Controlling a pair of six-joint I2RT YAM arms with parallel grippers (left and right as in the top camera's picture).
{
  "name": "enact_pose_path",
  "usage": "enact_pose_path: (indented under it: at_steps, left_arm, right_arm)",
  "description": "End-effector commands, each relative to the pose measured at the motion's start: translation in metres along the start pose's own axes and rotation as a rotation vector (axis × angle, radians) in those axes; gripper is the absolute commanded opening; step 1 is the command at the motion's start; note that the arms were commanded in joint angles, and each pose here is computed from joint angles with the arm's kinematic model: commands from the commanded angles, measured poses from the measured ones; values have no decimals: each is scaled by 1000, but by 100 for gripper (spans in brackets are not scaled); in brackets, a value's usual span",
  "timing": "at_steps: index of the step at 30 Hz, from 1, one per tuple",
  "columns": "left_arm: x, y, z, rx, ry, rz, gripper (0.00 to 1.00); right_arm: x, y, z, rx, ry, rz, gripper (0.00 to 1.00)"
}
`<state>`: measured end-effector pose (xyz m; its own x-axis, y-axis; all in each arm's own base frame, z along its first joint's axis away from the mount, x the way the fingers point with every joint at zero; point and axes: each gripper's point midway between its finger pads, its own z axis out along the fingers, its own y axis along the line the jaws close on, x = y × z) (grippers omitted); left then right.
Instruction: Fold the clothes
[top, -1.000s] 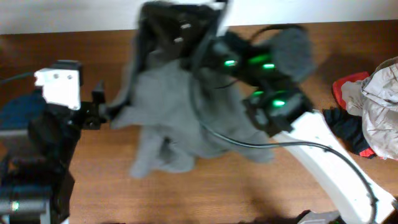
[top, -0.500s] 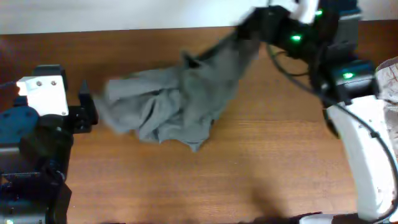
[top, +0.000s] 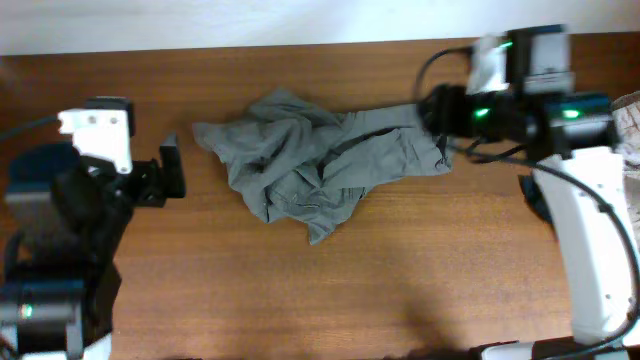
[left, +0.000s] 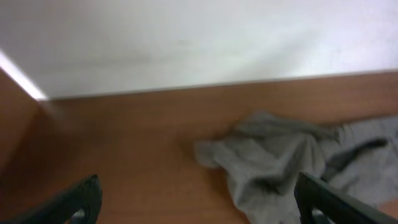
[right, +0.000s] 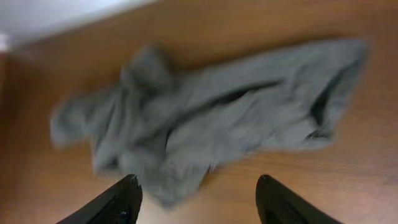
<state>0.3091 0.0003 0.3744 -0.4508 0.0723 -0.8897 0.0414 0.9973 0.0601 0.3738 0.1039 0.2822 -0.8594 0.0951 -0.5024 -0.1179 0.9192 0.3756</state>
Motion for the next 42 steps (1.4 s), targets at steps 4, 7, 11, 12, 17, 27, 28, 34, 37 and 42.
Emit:
enact_pose_path:
  at_steps: [4,7,11,12,17,27,28,34,37,42]
  left_arm:
    - [31,-19,51,112,183,-18,99]
    - [37,-19,60,114,214,-20,99]
    - [31,-19,57,112,187,-17,99]
    - [29,-19,55,111,178,-17,99]
    - [29,-19,55,111,178,-17,99]
    - [22,-18,48,109,142,-14,99]
    - [19,-18,44,108,129,-13,99]
    - [7,-16,27,97,66,-5,99]
    - [7,-16,26,96,65,-6,99]
    - [6,-26,25,156,61,-8,99]
  right_arm:
    - [92,31,102,26,327,-310,65]
    - [136,30,149,61,435,-432,65]
    - [181,33,185,122,515,-631,70]
    - [188,34,195,183,500,-699,72]
    - [199,36,216,278,451,-751,76]
    - [195,41,232,287,394,-705,40]
    - [194,40,231,296,393,-694,20]
    - [155,65,162,306,340,-630,4]
    - [99,107,64,231,169,-613,4]
    - [17,165,-95,34,-285,-563,4]
